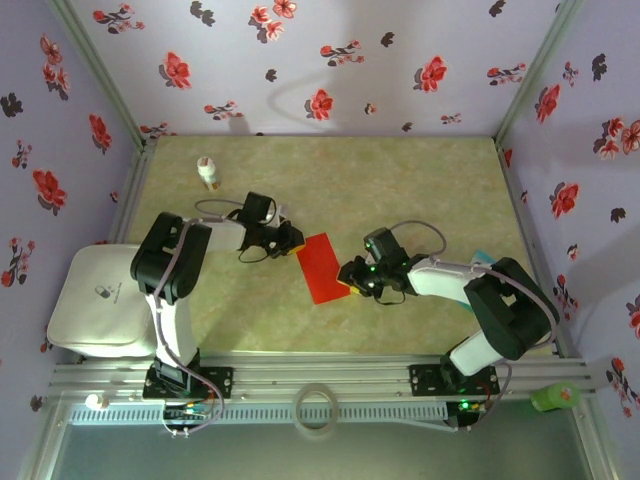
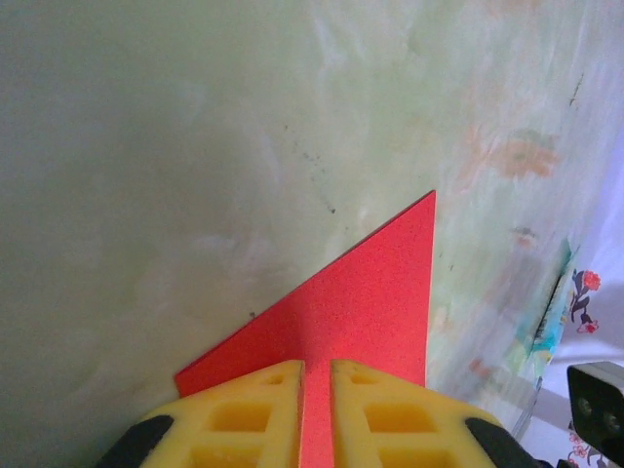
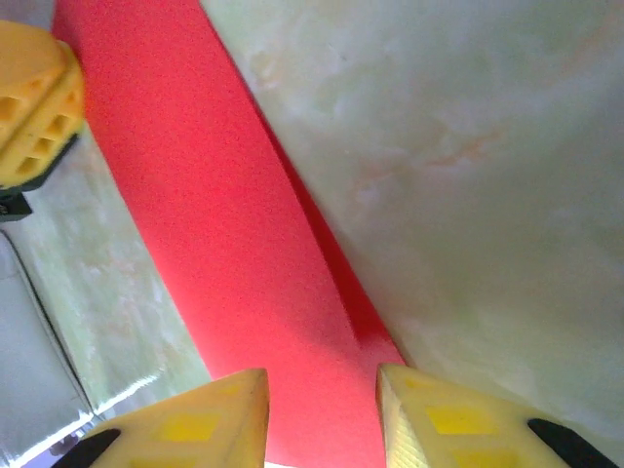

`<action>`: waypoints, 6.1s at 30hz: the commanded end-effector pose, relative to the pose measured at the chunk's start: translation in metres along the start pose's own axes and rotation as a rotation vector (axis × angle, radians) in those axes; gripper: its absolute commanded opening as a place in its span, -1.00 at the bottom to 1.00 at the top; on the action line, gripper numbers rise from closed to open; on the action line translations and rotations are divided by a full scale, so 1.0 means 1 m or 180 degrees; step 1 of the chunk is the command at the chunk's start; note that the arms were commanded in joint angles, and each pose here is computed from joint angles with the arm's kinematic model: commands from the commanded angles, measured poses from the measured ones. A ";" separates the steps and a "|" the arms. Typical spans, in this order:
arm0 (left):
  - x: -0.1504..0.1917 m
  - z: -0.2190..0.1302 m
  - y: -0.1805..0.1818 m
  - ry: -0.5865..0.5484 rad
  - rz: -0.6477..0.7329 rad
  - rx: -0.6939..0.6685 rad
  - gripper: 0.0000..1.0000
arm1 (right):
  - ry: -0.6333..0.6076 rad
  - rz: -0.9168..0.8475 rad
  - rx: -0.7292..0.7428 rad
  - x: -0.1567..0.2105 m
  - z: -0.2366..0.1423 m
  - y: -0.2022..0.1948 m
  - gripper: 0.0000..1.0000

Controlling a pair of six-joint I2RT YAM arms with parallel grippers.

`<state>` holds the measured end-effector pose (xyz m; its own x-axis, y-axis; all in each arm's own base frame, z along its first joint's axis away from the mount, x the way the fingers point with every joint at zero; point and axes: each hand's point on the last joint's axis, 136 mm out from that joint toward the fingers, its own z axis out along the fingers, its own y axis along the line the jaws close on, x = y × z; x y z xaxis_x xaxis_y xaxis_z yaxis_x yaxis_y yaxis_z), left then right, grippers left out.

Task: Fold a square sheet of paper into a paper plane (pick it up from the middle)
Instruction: Fold the triangle a second time at the center of the table.

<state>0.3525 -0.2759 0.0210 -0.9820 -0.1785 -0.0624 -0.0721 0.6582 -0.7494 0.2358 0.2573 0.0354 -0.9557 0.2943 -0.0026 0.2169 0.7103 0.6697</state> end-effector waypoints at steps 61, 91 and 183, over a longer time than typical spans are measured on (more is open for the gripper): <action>0.057 -0.124 -0.117 -0.0918 0.2136 0.0191 -0.10 | -0.0359 0.0116 -0.0733 -0.044 -0.011 0.023 -0.58; 0.169 0.012 -0.095 -0.0407 0.4121 -0.1577 0.37 | -0.0300 0.0137 -0.0559 -0.047 -0.004 0.016 -0.62; 0.106 0.001 -0.090 -0.0069 0.2428 -0.0109 -1.00 | -0.0118 -0.0186 0.1021 -0.002 -0.008 -0.063 -1.00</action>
<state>0.2466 -0.3517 0.0808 -0.7456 0.3433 -0.5712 0.6357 0.6237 -0.4549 0.2380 0.2293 0.0162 -0.9496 0.3044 -0.0753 0.2201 0.8180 0.5314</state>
